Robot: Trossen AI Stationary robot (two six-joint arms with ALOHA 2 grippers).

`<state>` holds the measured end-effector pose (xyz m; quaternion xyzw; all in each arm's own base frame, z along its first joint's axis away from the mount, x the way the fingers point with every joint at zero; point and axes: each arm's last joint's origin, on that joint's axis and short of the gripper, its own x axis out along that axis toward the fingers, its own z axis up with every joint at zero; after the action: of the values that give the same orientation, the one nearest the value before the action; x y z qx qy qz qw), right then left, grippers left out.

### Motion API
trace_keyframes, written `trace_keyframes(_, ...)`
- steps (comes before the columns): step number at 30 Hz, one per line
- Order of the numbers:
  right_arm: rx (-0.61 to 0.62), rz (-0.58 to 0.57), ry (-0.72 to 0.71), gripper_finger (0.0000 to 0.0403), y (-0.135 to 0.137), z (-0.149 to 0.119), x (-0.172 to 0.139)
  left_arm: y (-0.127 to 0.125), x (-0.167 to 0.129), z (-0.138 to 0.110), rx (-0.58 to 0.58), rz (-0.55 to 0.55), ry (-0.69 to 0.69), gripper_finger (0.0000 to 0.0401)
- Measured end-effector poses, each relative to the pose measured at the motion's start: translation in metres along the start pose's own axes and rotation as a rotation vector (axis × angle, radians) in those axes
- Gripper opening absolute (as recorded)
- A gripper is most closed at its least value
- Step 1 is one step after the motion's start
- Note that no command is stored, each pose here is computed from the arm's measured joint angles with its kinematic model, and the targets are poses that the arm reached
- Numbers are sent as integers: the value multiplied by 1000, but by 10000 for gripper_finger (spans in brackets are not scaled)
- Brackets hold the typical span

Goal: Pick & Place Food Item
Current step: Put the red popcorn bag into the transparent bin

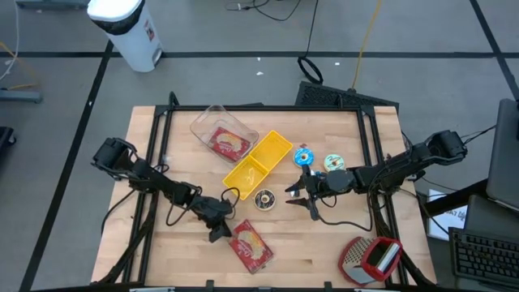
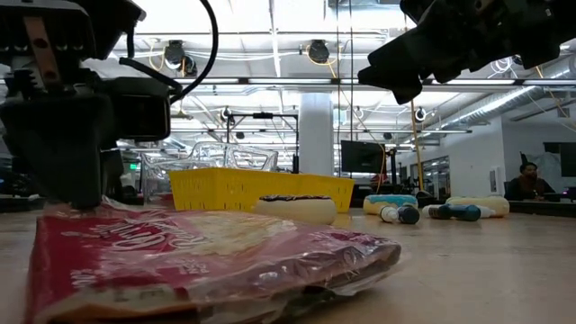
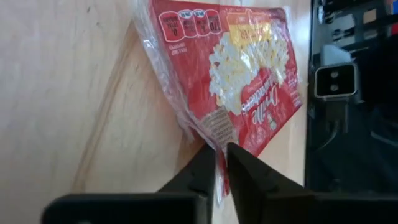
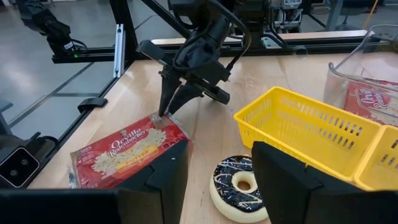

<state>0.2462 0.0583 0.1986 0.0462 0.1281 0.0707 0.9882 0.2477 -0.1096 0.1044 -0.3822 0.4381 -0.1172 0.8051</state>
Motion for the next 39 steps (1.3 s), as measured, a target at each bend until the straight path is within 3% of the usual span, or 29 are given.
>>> trace_keyframes(3, 0, 0, 0, 164, 0, 0, 0, 1, 0, 0, 28, 14, -15, 8)
trace_keyframes(7, 0, 0, 0, 164, 0, 0, 0, -1, -2, 1, 50, 0, -29, 3)
trace_keyframes(15, 0, 0, 0, 164, 0, 0, 0, -32, -29, 14, 191, -176, -131, 1)
trace_keyframes(31, -2, -1, 1, 164, 0, 0, 0, -78, -131, 39, 435, -234, -706, 0)
trace_keyframes(39, -19, -1, 1, 164, 0, 0, 0, -72, -172, 44, 428, -192, -825, 0)
